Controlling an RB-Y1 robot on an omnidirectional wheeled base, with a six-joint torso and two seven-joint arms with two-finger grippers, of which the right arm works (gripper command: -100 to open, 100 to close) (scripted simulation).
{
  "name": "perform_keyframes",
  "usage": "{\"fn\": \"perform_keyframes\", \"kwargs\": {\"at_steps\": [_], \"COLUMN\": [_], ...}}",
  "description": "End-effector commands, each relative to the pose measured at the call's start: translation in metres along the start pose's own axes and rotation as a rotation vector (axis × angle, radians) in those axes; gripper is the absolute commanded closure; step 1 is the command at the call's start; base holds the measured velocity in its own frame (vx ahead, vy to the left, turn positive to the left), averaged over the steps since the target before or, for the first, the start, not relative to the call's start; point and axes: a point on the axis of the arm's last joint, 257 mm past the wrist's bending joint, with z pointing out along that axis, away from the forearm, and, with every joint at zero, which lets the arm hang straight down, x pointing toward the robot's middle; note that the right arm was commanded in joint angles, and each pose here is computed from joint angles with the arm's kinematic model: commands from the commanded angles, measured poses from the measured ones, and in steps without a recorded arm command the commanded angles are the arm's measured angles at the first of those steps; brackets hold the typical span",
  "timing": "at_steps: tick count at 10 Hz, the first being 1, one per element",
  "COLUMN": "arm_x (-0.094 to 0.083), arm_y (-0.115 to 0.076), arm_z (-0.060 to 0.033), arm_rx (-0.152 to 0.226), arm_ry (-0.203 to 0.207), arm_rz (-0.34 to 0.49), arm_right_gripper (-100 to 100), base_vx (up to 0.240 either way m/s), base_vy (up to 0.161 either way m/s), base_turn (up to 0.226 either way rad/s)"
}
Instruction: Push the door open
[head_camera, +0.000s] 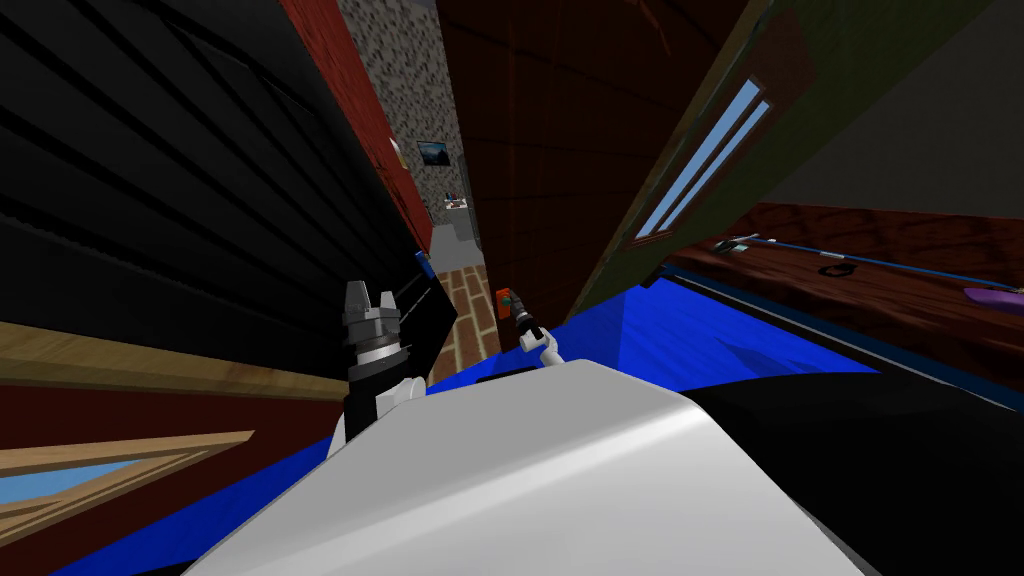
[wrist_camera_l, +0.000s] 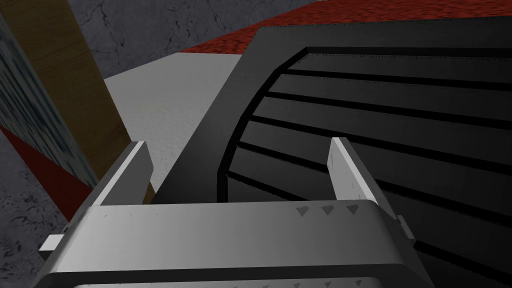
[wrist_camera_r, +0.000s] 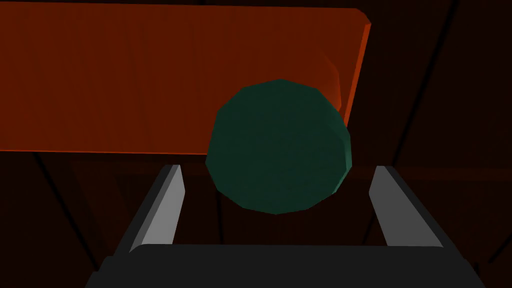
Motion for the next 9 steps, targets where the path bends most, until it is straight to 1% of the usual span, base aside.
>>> {"fn": "perform_keyframes", "kwargs": {"at_steps": [1, 2, 3, 8, 9], "arm_x": [0.0033, 0.0022, 0.0022, 0.0022, 0.0011], "arm_y": [0.0012, 0.0005, 0.0005, 0.0005, -0.0026], "arm_z": [0.0009, 0.0006, 0.0006, 0.0006, -0.0010], "arm_rx": [-0.001, -0.001, -0.001, -0.001, 0.006], "arm_ry": [0.000, 0.000, 0.000, 0.000, 0.006], "arm_rz": [0.008, 0.005, 0.005, 0.005, -0.007], "arm_right_gripper": [-100, -100, 100, 100, 100], "base_vx": [-0.019, -0.003, 0.000, 0.000, 0.059], "base_vy": [0.162, 0.071, -0.007, -0.010, -0.067], "base_turn": [0.006, -0.006, 0.004, 0.009, -0.035]}}
